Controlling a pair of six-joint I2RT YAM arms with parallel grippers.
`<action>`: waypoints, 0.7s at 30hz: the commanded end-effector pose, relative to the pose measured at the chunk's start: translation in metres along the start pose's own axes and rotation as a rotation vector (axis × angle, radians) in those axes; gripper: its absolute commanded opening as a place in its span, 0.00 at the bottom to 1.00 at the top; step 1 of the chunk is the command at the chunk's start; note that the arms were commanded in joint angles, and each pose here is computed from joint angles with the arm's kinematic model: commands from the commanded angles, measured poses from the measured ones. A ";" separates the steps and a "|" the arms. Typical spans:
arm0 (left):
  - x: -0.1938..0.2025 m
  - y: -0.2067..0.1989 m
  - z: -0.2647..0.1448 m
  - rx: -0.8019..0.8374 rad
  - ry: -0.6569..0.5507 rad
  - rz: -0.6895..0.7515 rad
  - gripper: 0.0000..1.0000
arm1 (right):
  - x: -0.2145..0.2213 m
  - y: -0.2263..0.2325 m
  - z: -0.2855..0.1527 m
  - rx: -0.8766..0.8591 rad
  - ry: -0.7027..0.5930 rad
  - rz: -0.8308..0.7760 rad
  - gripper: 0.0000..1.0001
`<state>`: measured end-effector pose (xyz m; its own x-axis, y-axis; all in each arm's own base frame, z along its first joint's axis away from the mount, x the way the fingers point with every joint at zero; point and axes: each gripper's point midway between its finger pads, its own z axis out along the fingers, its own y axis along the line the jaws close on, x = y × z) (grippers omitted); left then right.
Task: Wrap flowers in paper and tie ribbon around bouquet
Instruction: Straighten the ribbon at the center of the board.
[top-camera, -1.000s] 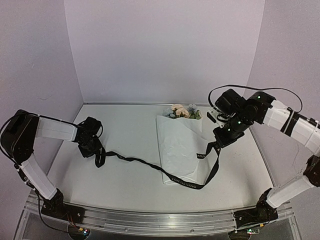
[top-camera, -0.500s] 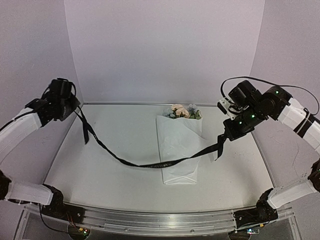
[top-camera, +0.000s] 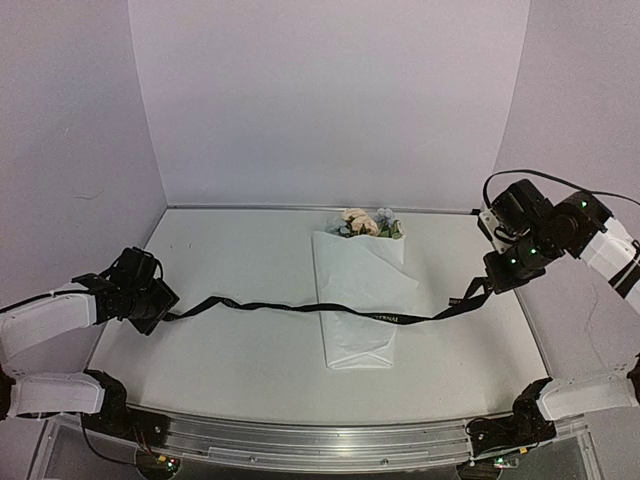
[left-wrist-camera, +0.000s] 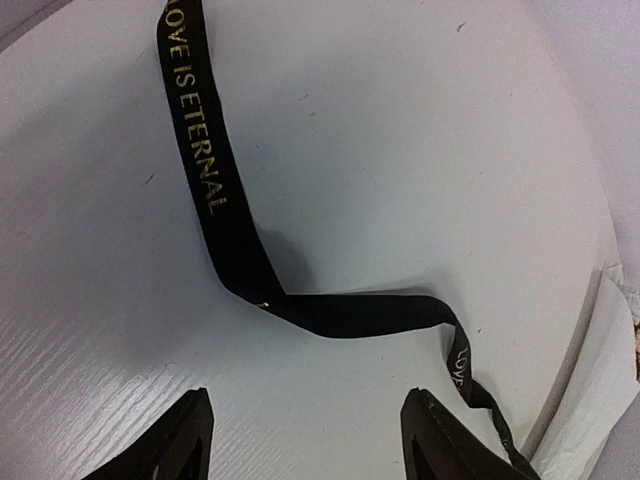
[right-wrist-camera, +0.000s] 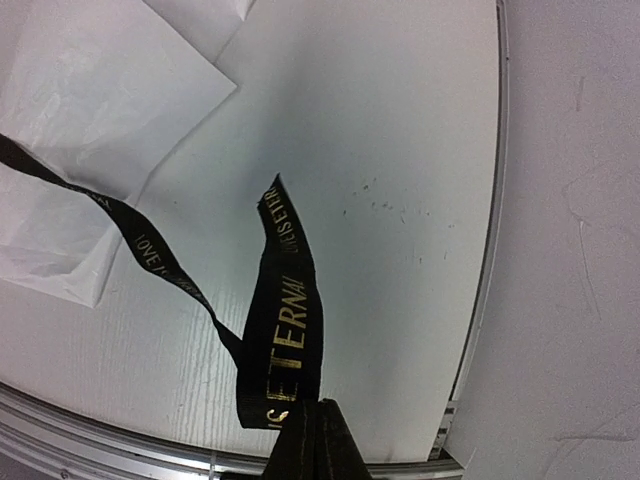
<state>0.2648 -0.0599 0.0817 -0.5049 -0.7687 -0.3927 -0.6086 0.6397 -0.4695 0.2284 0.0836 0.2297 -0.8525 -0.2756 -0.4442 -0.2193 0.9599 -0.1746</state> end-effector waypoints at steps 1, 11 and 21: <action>-0.018 -0.047 -0.008 0.136 -0.036 -0.051 0.71 | 0.013 -0.013 0.005 0.058 0.027 0.032 0.00; -0.061 -0.017 0.036 -0.099 -0.129 -0.124 0.76 | 0.025 -0.037 0.002 0.115 0.056 0.083 0.00; -0.069 0.000 0.076 -0.209 -0.081 -0.106 0.72 | 0.056 -0.058 0.001 0.128 0.132 0.236 0.00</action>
<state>0.3233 -0.0066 0.0434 -0.3790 -0.8336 -0.4018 -0.7927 0.5165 -0.3237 0.2100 0.0249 0.2205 -0.9055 -0.1090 -0.4102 -0.0216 0.9771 -0.2118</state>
